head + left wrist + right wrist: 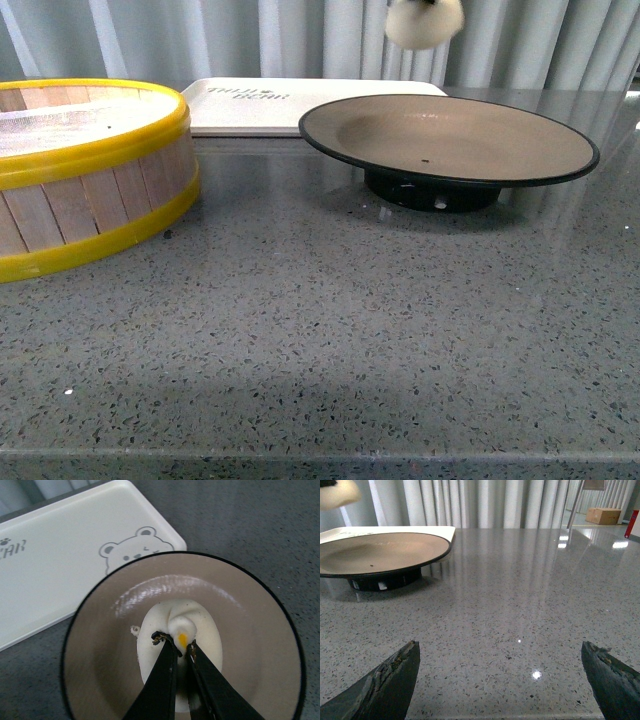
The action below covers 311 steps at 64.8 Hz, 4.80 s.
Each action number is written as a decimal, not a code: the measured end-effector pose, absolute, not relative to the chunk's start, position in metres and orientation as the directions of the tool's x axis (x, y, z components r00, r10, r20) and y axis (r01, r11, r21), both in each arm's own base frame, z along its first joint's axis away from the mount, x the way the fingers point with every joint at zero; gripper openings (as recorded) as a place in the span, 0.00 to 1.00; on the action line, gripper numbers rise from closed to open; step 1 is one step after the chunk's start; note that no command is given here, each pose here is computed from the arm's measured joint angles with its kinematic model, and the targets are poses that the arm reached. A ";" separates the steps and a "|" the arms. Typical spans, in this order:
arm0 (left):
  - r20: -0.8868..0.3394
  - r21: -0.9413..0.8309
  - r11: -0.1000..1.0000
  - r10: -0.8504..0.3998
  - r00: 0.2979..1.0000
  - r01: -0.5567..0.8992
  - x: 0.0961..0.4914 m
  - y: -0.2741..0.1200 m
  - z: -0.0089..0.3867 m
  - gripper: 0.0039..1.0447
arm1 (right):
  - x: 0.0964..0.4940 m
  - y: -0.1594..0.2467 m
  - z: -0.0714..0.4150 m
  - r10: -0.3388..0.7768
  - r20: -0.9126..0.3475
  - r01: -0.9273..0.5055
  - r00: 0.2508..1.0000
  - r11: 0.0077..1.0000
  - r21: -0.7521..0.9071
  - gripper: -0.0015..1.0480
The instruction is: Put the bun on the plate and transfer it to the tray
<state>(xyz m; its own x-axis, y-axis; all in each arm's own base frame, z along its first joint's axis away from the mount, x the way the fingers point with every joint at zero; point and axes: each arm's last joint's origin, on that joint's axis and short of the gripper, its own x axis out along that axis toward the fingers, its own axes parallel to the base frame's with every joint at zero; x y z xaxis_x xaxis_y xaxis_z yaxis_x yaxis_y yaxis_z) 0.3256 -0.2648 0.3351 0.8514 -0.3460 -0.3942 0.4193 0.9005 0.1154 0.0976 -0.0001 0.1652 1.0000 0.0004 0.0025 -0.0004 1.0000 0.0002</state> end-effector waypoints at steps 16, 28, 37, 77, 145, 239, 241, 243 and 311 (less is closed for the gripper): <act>-0.418 0.180 0.868 -0.358 0.835 0.462 0.323 -0.291 0.314 0.03 | 0.098 0.000 0.165 0.000 0.002 0.000 1.000 1.000 0.000 0.92; -0.435 0.222 0.863 -0.329 0.838 0.454 0.333 -0.303 0.299 0.03 | 0.098 0.000 0.165 0.000 0.002 0.000 1.000 1.000 0.000 0.92; -0.443 0.246 0.865 -0.300 0.845 0.436 0.344 -0.309 0.294 0.03 | 0.098 0.000 0.165 0.000 0.002 0.000 1.000 1.000 0.000 0.92; -0.495 0.318 0.853 -0.222 0.840 0.413 0.362 -0.302 0.274 0.03 | 0.098 0.000 0.165 0.000 0.002 0.000 1.000 1.000 0.000 0.92; -0.469 0.235 0.887 -0.255 0.845 0.398 0.358 -0.276 0.310 0.94 | 0.098 0.000 0.165 0.000 0.002 0.000 1.000 1.000 0.000 0.92; -0.007 -0.002 1.000 -0.002 1.000 0.002 0.133 0.000 0.203 0.04 | 0.098 0.000 0.165 0.000 0.002 0.000 1.000 1.000 0.000 0.92; -0.007 -0.002 1.000 -0.001 1.000 0.001 0.132 0.000 0.201 0.04 | 0.098 0.000 0.165 0.000 0.002 0.000 1.000 1.000 0.000 0.92; -0.005 -0.002 1.000 0.000 1.000 0.000 0.130 0.000 0.199 0.04 | 0.098 0.000 0.165 0.000 0.002 0.000 1.000 1.000 0.000 0.92; -0.003 -0.002 1.000 -0.001 1.000 0.001 0.099 0.000 0.170 0.04 | 0.098 0.000 0.165 0.000 0.002 0.000 1.000 1.000 0.000 0.92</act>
<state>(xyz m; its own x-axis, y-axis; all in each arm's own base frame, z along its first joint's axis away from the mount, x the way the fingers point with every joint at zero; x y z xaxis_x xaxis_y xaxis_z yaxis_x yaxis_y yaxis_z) 0.0987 -0.0001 0.1703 1.0000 -0.0008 -0.0032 0.0008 1.0000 -0.0025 0.0976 -0.0001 0.1652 1.0000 0.0000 0.0025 0.0000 1.0000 0.0002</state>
